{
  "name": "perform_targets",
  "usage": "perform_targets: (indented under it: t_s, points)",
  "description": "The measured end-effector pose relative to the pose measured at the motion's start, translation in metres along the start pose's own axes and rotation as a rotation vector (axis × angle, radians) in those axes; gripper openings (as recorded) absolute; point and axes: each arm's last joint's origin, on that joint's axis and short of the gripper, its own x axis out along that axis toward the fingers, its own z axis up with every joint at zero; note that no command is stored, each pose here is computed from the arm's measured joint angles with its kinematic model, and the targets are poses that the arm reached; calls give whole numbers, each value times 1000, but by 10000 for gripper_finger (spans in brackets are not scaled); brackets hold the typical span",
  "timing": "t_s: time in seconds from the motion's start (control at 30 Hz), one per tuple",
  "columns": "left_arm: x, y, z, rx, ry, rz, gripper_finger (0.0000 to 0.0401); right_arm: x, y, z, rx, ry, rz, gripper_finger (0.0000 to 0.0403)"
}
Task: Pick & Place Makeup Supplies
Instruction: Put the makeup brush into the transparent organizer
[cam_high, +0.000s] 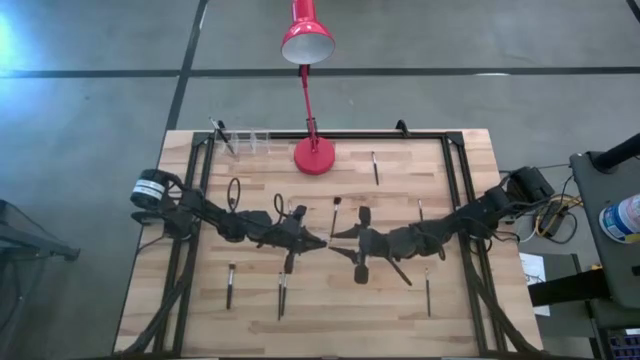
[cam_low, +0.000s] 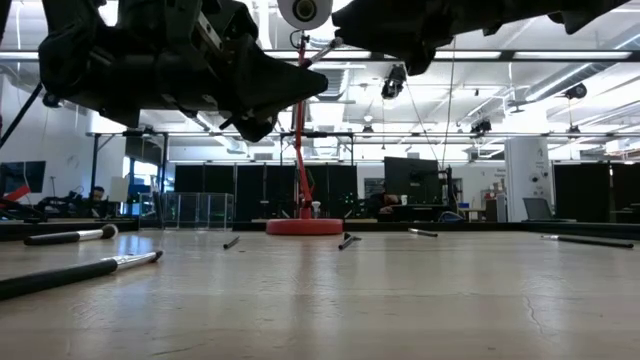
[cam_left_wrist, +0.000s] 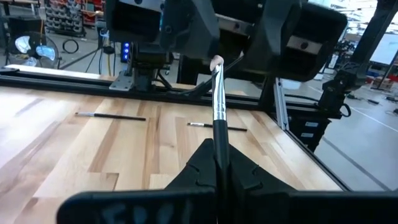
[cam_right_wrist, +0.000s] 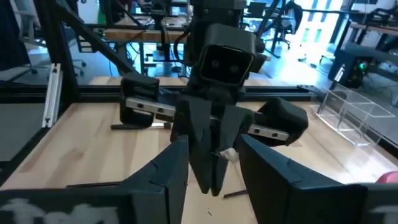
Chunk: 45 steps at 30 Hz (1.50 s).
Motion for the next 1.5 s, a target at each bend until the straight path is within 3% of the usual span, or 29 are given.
perform_targets:
  t_s: [0.5,0.63,1.03,1.37,1.5]
  points:
    - [1,-1,1,0,-3,-18,1,1,-2,-1,-14,16,13,13]
    - [1,-1,2,-14,-1,-34,7,1,-1,-1,-18,16,13,9]
    - [2,0,1,-58,20,-26,92,3,-1,-2,-57,164,-1,8]
    - [13,1,4,-24,106,-26,93,9,2,16,-80,265,-11,8]
    - [20,1,8,7,125,-25,62,9,3,19,-84,292,-13,8]
